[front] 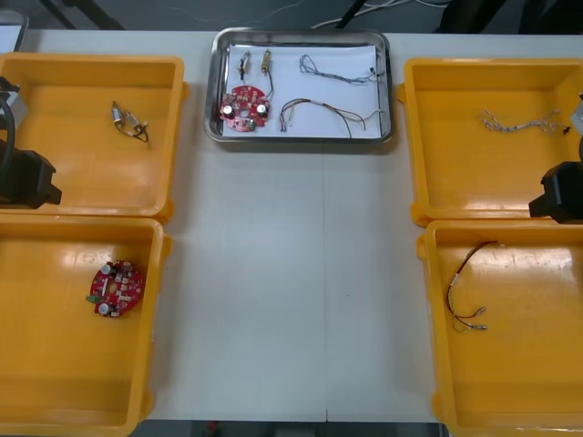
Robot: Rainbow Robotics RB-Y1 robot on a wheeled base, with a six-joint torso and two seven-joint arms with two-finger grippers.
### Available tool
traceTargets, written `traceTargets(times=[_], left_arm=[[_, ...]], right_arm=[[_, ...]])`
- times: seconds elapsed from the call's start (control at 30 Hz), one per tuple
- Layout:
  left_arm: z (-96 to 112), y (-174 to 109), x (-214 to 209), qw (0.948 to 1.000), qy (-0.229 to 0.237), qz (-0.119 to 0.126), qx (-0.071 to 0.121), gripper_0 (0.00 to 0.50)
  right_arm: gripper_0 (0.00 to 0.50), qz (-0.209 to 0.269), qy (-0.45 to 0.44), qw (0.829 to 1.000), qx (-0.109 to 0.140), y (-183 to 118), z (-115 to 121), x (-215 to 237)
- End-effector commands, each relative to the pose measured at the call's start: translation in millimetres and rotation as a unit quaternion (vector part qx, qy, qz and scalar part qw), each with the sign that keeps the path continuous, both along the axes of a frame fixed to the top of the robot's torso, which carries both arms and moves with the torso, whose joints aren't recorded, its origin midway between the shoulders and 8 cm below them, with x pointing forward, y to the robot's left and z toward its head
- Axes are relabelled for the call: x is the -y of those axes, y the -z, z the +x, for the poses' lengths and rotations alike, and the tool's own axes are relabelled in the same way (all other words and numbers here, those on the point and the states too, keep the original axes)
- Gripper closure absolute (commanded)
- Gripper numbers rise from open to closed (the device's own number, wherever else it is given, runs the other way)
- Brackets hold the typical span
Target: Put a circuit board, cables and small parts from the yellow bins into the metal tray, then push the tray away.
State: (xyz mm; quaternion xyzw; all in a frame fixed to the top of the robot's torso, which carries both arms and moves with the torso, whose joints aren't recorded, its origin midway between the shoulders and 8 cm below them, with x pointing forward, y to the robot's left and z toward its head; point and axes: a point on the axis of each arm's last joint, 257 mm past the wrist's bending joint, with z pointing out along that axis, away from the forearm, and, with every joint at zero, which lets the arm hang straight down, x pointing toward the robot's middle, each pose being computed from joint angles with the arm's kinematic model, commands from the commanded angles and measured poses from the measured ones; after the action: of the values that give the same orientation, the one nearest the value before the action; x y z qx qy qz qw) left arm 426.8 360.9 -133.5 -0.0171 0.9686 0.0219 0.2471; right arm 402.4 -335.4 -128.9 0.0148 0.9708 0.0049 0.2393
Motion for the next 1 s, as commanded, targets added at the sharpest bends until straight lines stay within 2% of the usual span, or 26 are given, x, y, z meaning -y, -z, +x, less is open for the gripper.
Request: traceTargets(times=[0.03, 0.37, 0.67, 1.0], left_arm=[[-3.5, -6.8, -6.4, 0.9995, 0.02, 0.024, 0.006, 0.0], [-3.5, -6.8, -6.4, 0.9995, 0.02, 0.024, 0.006, 0.0], [-3.5, -6.8, -6.4, 0.9995, 0.02, 0.024, 0.006, 0.0], [-3.5, -6.8, -6.4, 0.9995, 0.02, 0.024, 0.006, 0.0]], right_arm=[[0.0, -0.007, 0.041, 0.999, 0.011, -8.7, -14.0, 35.4], [0.0, -0.033, 0.073, 0.997, 0.008, 2.1, -24.6, 60.8], [0.0, -0.028, 0.062, 0.998, -0.01, 18.3, -37.2, 54.4], [0.0, -0.028, 0.056, 0.998, -0.009, 30.1, -51.3, 45.9]])
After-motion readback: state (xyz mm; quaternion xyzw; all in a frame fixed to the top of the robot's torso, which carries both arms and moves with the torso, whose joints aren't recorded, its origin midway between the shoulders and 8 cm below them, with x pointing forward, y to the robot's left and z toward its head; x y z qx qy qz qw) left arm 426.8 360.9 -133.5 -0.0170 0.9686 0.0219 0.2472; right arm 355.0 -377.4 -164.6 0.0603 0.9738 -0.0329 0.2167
